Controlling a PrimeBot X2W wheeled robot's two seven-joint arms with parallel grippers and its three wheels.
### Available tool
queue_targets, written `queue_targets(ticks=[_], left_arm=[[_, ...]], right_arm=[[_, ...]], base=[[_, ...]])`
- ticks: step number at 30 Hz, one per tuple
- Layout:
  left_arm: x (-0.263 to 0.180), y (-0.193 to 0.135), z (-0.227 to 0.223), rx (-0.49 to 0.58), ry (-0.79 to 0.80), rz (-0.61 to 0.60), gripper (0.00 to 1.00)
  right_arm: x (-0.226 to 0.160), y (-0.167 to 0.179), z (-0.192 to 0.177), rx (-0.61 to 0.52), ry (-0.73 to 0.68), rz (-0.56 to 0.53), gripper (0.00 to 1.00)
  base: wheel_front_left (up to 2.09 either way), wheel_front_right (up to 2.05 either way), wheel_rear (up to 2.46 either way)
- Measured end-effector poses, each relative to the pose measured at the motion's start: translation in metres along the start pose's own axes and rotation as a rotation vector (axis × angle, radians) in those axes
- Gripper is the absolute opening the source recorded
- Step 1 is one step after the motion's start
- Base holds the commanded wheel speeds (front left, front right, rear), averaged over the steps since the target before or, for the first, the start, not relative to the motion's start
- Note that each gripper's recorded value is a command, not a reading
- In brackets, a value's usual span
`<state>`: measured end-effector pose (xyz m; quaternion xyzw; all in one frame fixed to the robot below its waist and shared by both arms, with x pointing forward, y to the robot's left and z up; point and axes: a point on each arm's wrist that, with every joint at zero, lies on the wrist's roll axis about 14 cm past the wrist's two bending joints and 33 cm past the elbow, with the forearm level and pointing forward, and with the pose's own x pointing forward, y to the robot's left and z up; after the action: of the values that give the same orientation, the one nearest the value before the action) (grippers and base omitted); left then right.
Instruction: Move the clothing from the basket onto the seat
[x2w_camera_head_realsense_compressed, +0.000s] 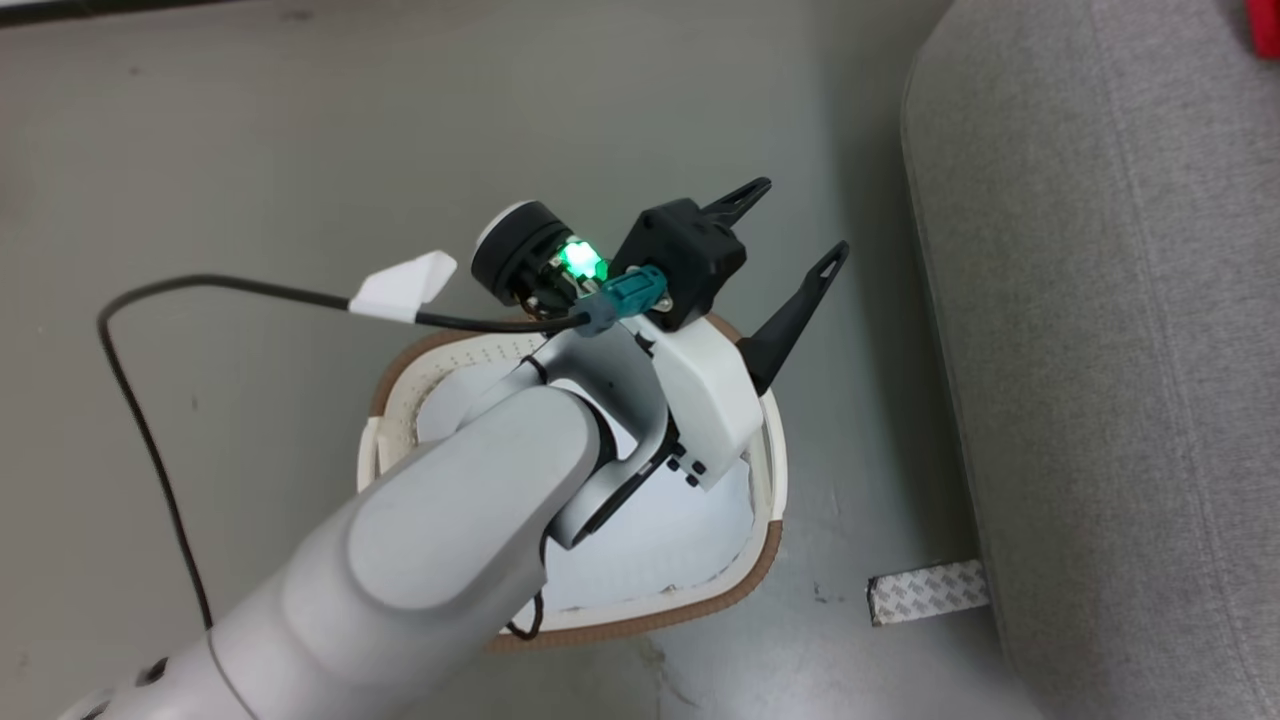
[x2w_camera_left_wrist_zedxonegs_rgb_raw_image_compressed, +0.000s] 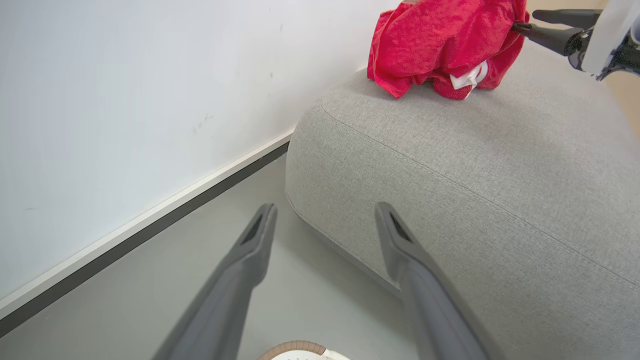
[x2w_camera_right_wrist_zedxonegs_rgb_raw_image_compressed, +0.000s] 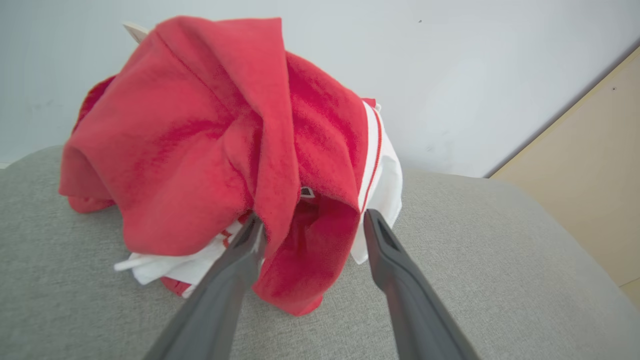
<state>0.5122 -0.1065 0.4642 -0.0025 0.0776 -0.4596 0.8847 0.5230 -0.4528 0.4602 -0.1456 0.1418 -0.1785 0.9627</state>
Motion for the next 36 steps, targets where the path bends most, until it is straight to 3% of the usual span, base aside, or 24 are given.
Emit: queue_targets(ticks=[8, 15, 20, 27, 36], left_arm=[[-0.02, 0.001, 0.017, -0.002, -0.033, 0.059, 1.0], [-0.062, 0.019, 0.026, -0.001, -0.056, 0.223, 1.0], [-0.104, 0.032, 0.027, -0.001, -0.076, 0.366, 1.0], [-0.166, 0.037, 0.033, 0.027, -0.145, 0.531, 1.0], [-0.236, 0.038, 0.014, -0.043, -0.163, 0.708, 1.0]], right_arm=[[-0.03, -0.013, 0.02, 0.006, -0.078, -0.006, 1.0], [-0.071, -0.013, 0.061, 0.01, -0.243, 0.022, 1.0], [-0.111, 0.004, 0.092, 0.036, -0.383, 0.07, 1.0], [-0.172, 0.033, 0.107, 0.075, -0.499, 0.157, 1.0], [-0.233, 0.077, 0.081, 0.181, -0.497, 0.245, 1.0]], base=[[0.0, 0.0, 0.0], [0.0, 0.0, 0.0], [0.0, 0.0, 0.0], [0.0, 0.0, 0.0], [0.0, 0.0, 0.0]])
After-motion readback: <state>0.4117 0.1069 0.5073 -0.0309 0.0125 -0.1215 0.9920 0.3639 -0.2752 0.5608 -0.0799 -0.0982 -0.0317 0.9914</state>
